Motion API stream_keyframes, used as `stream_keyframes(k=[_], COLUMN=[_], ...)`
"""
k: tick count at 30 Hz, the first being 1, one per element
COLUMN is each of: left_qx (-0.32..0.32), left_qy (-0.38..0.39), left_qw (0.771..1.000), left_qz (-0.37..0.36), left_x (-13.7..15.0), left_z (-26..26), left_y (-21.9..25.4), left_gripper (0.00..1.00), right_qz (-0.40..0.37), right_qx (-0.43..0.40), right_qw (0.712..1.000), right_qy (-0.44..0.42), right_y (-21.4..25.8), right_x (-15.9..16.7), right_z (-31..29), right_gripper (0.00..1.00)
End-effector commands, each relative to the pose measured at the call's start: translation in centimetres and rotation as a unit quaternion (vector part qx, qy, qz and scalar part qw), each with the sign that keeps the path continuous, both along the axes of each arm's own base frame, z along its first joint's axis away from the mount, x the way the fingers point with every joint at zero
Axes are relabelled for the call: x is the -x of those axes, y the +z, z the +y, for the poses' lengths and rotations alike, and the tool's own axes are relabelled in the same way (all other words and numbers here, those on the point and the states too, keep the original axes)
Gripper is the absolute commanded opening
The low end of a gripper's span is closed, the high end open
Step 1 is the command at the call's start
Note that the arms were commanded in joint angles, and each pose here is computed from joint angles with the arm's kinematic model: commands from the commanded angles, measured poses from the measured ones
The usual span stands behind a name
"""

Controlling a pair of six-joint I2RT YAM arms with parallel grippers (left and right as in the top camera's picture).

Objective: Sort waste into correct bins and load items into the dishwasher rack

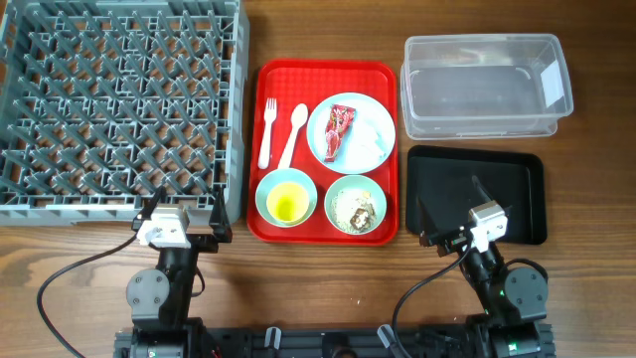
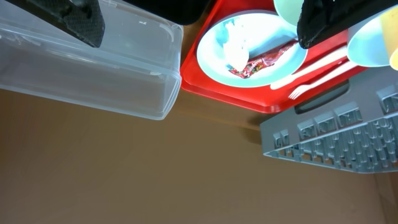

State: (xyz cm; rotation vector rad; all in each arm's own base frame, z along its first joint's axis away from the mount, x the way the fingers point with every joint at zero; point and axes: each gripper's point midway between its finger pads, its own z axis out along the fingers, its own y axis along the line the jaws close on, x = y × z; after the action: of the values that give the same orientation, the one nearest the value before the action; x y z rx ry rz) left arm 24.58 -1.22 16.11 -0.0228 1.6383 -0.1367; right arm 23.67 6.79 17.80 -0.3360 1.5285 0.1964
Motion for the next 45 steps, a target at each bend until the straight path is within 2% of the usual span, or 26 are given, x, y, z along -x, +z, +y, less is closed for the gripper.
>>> stream_keyframes(k=[1, 6, 11, 15, 20, 23, 29, 33, 37, 41, 45], left_qx=[0.006, 0.011, 0.006, 0.033, 0.07, 0.088, 0.126, 0.159, 0.166, 0.184, 0.226], left_qy=[-0.022, -0.11, -0.249, -0.254, -0.252, -0.252, -0.24, -0.222, -0.208, -0.198, -0.2], left_qw=[1.0, 0.994, 0.967, 0.962, 0.96, 0.96, 0.962, 0.945, 0.92, 0.9, 0.87], left_qz=[0.0, -0.008, -0.058, -0.098, -0.097, -0.086, 0.044, 0.178, 0.287, 0.342, 0.391], left_x=[0.1, 0.7, 2.7, 3.2, 3.4, 3.2, 1.0, -1.4, -3.0, -4.0, -4.0], left_z=[-0.8, -3.8, -8.1, -8.2, -8.1, -8.1, -8.2, -8.2, -8.2, -8.3, -9.0], left_y=[-0.2, 0.3, 2.6, 5.5, 7.7, 9.6, 13.6, 15.4, 15.8, 15.9, 14.5], left_gripper=[1.0, 1.0, 1.0, 1.0, 1.0, 1.0, 1.0, 1.0, 1.0, 1.0, 1.0], right_qz=[-0.001, 0.009, 0.049, 0.065, 0.025, 0.009, 0.091, 0.185, 0.29, 0.377, 0.414], right_qx=[-0.008, -0.036, -0.188, -0.3, -0.305, -0.271, -0.226, -0.182, -0.154, -0.146, -0.178], right_qw=[1.0, 0.999, 0.98, 0.95, 0.949, 0.957, 0.965, 0.963, 0.943, 0.913, 0.881], right_qy=[0.005, 0.006, 0.048, 0.063, 0.079, 0.105, 0.094, 0.078, 0.058, 0.061, 0.144], right_y=[0.1, 0.1, 1.2, 3.0, 6.5, 8.5, 11.3, 13.4, 14.7, 15.5, 16.2], right_x=[0.1, 0.1, 0.6, 0.9, 1.6, 2.4, 2.3, 1.2, 0.0, -1.5, -3.0], right_z=[0.1, 0.1, 1.3, 1.3, 1.3, 2.1, 2.7, 3.0, 3.2, 4.0, 7.1], right_gripper=[1.0, 1.0, 1.0, 1.0, 1.0, 1.0, 1.0, 1.0, 1.0, 1.0, 1.0])
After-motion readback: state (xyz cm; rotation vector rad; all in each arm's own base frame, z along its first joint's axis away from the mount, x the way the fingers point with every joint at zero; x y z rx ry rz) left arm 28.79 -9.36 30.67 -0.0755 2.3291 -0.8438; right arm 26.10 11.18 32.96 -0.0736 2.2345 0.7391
